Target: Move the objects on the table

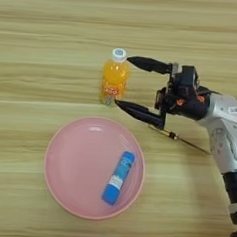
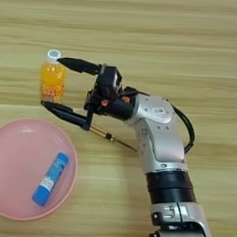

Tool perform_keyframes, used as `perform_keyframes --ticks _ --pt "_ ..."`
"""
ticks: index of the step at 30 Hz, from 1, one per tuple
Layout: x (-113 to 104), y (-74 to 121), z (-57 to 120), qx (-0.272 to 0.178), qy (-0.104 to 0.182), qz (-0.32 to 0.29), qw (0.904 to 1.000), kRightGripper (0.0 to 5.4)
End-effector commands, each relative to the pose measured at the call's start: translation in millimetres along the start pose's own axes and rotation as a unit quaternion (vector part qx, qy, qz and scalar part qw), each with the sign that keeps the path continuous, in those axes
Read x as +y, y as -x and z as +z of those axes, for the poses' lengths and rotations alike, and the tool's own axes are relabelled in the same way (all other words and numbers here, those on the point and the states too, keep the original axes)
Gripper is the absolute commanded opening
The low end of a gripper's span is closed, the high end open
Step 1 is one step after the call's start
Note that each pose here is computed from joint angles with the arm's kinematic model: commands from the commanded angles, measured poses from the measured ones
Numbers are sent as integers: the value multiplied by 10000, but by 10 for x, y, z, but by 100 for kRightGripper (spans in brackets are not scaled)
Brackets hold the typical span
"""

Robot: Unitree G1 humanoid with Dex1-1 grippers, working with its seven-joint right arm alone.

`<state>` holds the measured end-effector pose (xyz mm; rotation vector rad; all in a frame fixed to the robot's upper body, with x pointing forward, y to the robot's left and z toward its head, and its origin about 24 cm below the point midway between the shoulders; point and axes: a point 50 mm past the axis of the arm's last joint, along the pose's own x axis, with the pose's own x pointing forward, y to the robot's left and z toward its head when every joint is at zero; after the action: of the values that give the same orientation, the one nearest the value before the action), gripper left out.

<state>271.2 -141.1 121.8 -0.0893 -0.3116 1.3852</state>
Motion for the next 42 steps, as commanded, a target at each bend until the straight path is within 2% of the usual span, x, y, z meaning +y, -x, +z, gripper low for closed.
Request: perform_keyframes --ticks 1,6,10,12,21,27,32,35,42 --pt "-25 -41 98 326 230 270 9988 537" --pt "15 -46 -3 686 136 602 9957 537" --pt "67 0 -109 1045 -30 1026 9892 537" --pt "83 10 -132 1123 0 1226 9861 537" --pt "118 43 -268 1934 63 2067 9591 537" --pt "141 -22 -284 2195 301 2328 9470 537" --pt "187 -76 -276 2251 542 2360 9438 537" --pt "198 -96 -309 2449 789 2291 9388 537" --pt "220 -110 -381 2822 1016 2299 9258 537"
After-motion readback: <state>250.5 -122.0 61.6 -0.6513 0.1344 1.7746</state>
